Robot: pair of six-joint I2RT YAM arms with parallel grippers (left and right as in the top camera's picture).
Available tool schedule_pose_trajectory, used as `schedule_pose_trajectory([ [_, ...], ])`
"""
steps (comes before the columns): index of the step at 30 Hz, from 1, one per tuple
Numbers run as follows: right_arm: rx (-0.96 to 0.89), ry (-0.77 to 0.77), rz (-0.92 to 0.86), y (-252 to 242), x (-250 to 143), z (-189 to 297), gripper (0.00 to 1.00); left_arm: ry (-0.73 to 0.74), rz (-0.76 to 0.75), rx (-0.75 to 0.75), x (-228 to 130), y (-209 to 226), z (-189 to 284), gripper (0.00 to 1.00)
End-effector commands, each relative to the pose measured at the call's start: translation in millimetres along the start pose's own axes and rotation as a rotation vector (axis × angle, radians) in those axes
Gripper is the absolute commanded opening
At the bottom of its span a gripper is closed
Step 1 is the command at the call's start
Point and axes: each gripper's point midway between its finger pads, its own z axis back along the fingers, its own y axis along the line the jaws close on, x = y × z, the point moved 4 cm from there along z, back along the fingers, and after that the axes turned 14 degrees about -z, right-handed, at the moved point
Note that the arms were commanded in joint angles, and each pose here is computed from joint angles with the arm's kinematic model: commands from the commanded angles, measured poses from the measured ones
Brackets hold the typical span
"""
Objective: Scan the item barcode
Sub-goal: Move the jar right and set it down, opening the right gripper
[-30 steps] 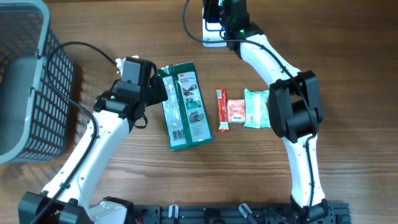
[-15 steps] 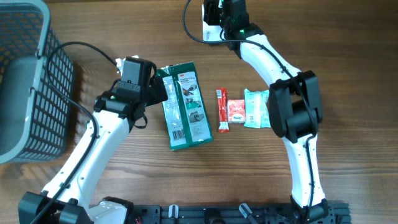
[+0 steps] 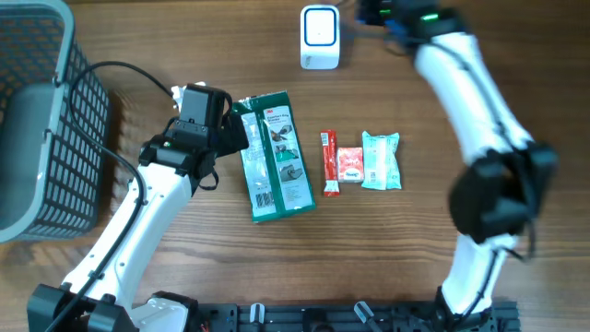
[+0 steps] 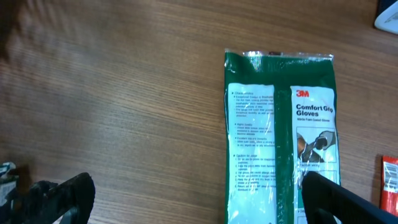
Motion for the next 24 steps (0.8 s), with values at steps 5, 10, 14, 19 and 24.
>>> schedule_pose_trajectory([
  [5, -0.395, 0.356, -0.17, -161.1, -32.4, 48.4, 0.04, -0.011, -0.005, 0.017, 3.9, 3.4, 0.4, 1.0],
  [10, -0.496, 0.52, -0.332, -233.2, -83.1, 46.5, 0.04, -0.011, -0.005, 0.017, 3.9, 3.3, 0.4, 1.0],
  [14, -0.54, 0.555, -0.392, -269.3, -117.0, 37.4, 0.04, -0.011, -0.005, 0.017, 3.9, 3.3, 0.4, 1.0],
  [19, -0.55, 0.549, -0.412, -291.8, -145.4, 25.1, 0.31, -0.011, -0.005, 0.017, 3.9, 3.3, 0.4, 1.0],
  [24, -0.547, 0.538, -0.359, -290.4, -133.7, 29.5, 1.0, -0.011, -0.005, 0.017, 3.9, 3.3, 0.4, 1.0],
])
